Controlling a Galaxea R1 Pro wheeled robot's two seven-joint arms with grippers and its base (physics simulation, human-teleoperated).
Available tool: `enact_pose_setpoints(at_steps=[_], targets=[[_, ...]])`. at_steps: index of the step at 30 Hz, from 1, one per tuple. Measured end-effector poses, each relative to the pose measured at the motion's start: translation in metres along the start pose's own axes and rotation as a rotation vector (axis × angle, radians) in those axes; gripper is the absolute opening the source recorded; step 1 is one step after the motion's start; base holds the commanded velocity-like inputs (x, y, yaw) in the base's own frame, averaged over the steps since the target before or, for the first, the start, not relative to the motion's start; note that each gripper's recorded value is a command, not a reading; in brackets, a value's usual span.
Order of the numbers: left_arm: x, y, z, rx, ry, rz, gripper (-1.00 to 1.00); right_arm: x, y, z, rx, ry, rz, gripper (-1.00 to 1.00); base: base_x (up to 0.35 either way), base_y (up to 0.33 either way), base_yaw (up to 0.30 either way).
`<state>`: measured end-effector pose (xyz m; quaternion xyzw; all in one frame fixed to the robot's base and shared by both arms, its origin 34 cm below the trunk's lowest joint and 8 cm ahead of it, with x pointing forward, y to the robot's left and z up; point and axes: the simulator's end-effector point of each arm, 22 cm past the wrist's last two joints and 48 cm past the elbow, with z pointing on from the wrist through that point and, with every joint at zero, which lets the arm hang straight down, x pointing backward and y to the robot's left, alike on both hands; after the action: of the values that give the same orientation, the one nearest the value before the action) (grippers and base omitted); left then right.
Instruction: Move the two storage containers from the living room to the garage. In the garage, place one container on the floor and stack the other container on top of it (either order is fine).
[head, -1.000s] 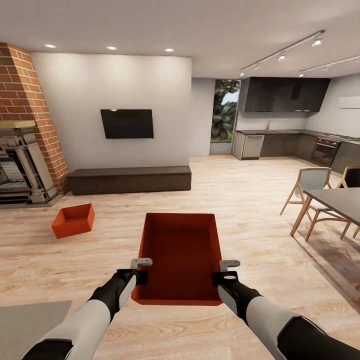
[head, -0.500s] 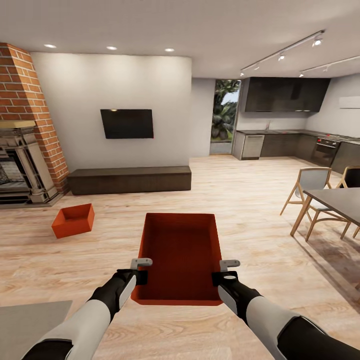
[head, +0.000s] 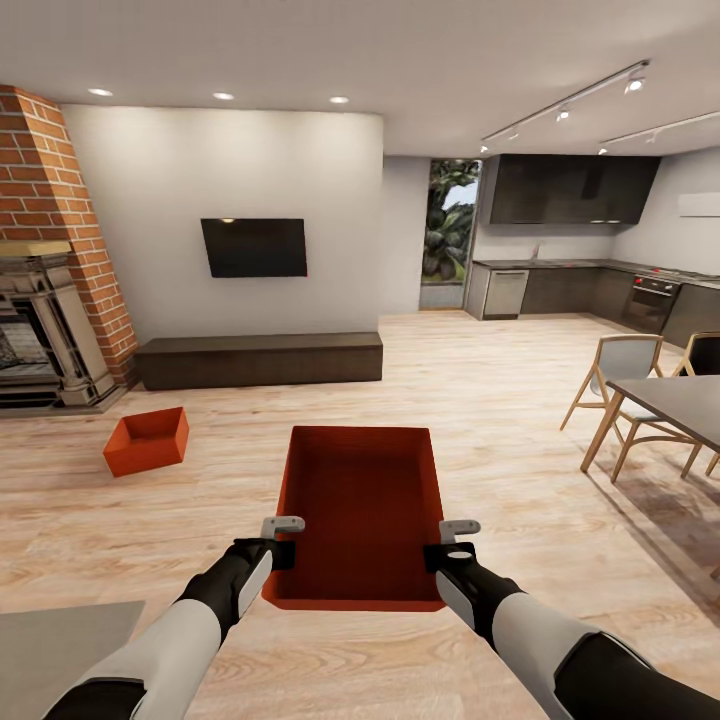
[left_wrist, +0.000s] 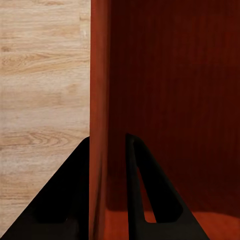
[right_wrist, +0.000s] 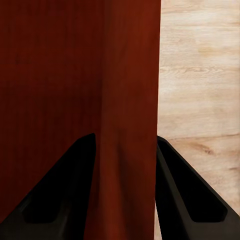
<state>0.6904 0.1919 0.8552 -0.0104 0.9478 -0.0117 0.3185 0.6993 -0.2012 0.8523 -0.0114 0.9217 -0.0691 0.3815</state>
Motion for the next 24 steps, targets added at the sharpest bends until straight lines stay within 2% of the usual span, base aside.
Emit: enact_pose_setpoints(at_steps=[10,24], targets=[[-0.0001,0.0,0.0,0.0,0.0,0.0,-1.0,-0.0002,0.0001,0.0,0.0,0.0,-0.001,-1.0,0.0,0.0,-0.009],[0.0,-0.0001,0.0,0.0,0.0,0.0,-1.0,0.0,-0.0003,0.0,0.0,0.0,0.0,-1.0,0.0,0.0,-0.269]])
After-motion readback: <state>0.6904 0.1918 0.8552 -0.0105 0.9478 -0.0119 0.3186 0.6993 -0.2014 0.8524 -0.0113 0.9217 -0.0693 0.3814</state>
